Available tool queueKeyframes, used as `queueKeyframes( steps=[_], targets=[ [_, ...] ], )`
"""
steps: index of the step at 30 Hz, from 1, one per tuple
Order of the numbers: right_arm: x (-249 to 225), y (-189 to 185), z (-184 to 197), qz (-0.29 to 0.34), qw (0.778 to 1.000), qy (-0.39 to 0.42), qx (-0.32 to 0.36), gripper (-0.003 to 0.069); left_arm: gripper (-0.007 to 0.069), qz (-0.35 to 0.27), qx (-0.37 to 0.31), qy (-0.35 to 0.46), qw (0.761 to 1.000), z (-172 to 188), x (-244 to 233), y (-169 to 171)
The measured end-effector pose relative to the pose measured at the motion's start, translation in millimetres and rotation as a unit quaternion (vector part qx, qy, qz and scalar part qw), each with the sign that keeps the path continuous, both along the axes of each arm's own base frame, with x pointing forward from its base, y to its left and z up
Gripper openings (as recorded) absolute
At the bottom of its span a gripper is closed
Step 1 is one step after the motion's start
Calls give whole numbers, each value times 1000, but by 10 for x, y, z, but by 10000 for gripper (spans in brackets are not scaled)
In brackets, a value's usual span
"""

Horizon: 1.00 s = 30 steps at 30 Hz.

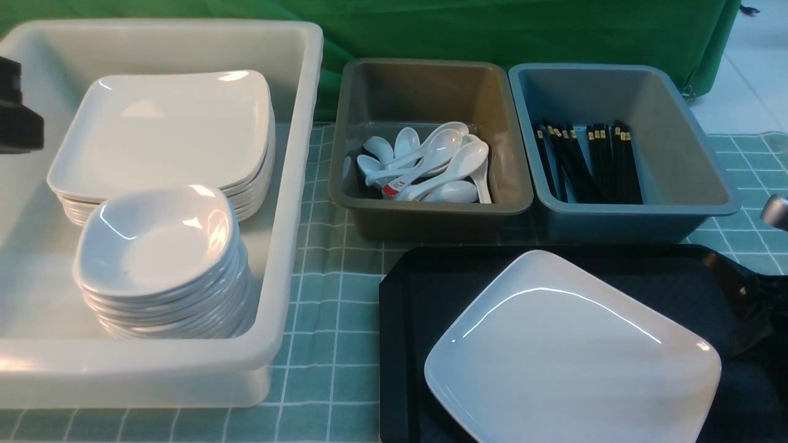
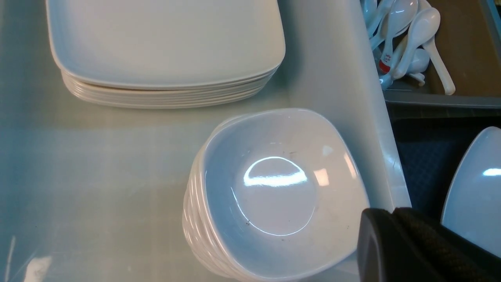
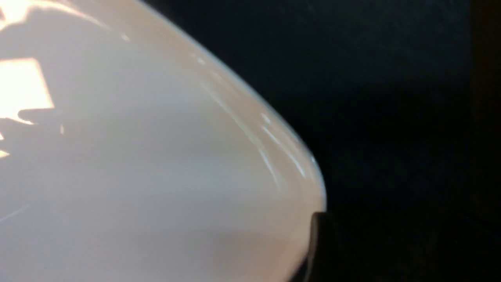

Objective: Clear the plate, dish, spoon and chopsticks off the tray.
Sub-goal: Use the right arm to grab a plate from the dinner plate

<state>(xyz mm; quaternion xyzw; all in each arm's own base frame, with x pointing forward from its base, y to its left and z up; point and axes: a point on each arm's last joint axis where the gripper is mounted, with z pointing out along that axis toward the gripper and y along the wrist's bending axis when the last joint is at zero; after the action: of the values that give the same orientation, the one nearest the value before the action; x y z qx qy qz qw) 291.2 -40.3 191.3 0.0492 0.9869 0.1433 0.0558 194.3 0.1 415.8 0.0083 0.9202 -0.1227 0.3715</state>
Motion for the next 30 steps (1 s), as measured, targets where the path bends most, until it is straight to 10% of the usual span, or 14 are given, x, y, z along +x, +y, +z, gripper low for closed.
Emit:
queueKeyframes(
  steps=[18, 24, 30],
  targets=[
    [302, 331, -367, 56, 998, 7, 15, 521, 8, -1, 0, 0, 1000, 0, 0, -1],
    [300, 403, -397, 82, 996, 17, 21, 281, 8, -1, 0, -1, 1000, 1, 0, -2],
    [286, 431, -377, 82, 996, 22, 33, 252, 8, -1, 0, -1, 1000, 1, 0, -2]
  ],
)
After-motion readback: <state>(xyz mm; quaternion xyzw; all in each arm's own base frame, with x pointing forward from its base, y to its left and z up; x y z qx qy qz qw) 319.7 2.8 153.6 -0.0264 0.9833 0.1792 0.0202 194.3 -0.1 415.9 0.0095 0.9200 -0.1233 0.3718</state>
